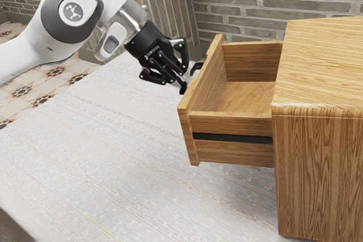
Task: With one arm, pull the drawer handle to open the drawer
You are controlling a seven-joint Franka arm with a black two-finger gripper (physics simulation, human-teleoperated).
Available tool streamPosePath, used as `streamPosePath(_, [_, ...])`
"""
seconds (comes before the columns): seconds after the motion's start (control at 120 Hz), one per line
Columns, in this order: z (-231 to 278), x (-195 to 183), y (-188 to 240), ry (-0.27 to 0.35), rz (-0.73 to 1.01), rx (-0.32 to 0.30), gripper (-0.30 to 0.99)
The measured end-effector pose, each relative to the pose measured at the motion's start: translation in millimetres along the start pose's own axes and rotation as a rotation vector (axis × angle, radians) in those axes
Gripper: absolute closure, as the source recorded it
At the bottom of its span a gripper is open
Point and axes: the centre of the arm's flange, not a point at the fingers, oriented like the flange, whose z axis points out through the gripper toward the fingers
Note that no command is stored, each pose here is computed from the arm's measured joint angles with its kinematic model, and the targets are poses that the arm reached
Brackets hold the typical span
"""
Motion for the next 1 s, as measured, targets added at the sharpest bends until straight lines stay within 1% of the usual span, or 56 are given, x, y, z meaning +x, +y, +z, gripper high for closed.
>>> streamPosePath(0.108, [-5.2,-9.4,13.9,0.004,-0.001,0.010,0.77])
streamPosePath(0.367, [-11.4,-15.7,21.9,-0.006,0.015,0.010,0.77])
streamPosePath(0.617, [-28.3,-32.3,53.3,-0.033,-0.023,0.010,0.78])
streamPosePath(0.725, [-35.6,-29.3,54.9,-0.038,-0.016,0.013,0.77])
streamPosePath(0.858, [-40.8,-26.4,58.9,-0.039,-0.015,0.012,0.78])
streamPosePath(1.0, [-29.6,-18.3,50.5,-0.017,0.010,0.000,0.78])
